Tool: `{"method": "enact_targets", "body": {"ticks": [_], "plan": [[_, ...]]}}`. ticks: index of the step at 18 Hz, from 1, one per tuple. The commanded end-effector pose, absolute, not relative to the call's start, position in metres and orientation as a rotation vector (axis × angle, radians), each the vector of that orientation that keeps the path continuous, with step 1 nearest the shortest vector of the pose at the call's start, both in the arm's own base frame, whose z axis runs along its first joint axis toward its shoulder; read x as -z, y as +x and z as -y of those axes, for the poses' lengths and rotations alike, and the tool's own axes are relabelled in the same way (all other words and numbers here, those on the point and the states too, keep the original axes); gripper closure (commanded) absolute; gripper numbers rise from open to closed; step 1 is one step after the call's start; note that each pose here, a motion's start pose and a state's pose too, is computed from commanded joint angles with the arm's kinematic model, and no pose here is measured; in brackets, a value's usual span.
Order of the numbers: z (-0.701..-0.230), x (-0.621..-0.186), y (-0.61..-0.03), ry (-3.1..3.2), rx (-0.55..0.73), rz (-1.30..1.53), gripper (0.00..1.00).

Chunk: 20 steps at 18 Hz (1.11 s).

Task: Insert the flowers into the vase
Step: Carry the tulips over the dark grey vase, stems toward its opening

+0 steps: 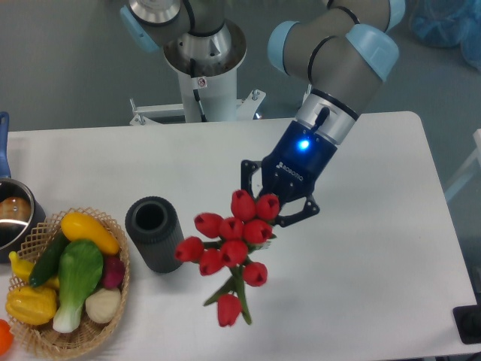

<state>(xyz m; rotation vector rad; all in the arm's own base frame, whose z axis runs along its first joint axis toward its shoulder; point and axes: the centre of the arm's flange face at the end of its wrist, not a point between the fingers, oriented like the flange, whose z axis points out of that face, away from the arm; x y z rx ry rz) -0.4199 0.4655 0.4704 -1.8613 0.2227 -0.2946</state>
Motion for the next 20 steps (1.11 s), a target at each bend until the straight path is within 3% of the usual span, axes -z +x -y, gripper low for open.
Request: {"method": "enact_targets", "body": {"ticks": [6,20], "plan": [[-0.459,-0.483,-0.409,-1.656,0.388,-0.268,1.0],[-0.44,-0.498,-0.333,-1.604,0.44,-0.3,1.0]]}}
